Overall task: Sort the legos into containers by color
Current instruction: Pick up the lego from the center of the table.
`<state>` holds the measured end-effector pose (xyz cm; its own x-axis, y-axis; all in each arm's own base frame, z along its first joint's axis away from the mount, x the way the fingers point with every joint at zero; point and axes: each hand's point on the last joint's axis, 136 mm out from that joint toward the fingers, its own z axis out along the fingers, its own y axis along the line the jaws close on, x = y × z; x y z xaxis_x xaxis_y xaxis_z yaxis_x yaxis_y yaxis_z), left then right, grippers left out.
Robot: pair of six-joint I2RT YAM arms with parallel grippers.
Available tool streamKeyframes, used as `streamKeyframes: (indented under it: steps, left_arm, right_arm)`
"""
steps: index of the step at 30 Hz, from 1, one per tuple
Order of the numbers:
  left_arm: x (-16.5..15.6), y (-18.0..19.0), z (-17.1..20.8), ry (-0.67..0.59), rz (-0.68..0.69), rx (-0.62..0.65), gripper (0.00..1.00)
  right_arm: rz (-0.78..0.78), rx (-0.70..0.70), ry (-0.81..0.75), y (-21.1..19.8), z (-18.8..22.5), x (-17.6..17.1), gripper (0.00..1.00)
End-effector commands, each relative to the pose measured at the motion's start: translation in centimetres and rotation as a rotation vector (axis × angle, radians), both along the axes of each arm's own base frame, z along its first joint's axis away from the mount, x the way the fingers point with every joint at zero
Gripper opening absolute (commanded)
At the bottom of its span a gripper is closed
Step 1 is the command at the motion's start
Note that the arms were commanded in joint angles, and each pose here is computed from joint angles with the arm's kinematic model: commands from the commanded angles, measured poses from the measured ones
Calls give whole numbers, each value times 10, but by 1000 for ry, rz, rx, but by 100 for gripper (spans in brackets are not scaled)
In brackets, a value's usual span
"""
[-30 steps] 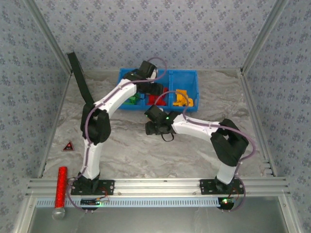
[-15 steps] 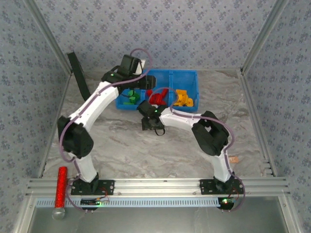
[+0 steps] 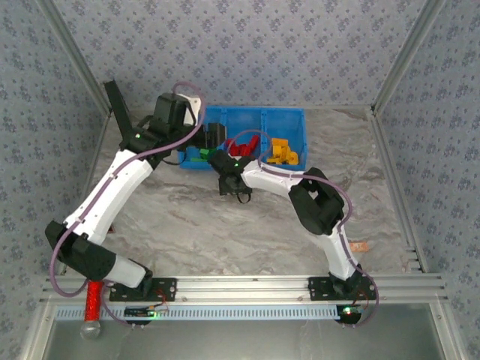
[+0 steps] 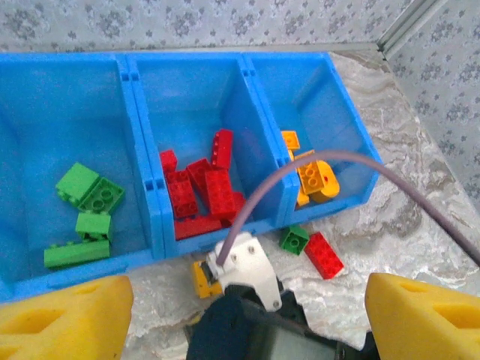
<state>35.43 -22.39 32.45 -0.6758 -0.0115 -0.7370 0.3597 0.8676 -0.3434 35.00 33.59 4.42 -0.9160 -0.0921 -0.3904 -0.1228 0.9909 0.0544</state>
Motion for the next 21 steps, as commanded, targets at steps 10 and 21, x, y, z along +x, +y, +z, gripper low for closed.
streamKeyframes:
  steps: [10,21]
  left_arm:
    - [-42,23,11,6,2,-25,83]
    - [-60,36,-12,43,29,-37,84]
  right_arm:
    - [-20,-84,-11,-9,-8,26,60]
    - [-20,-103,17,-4,-24,35,47]
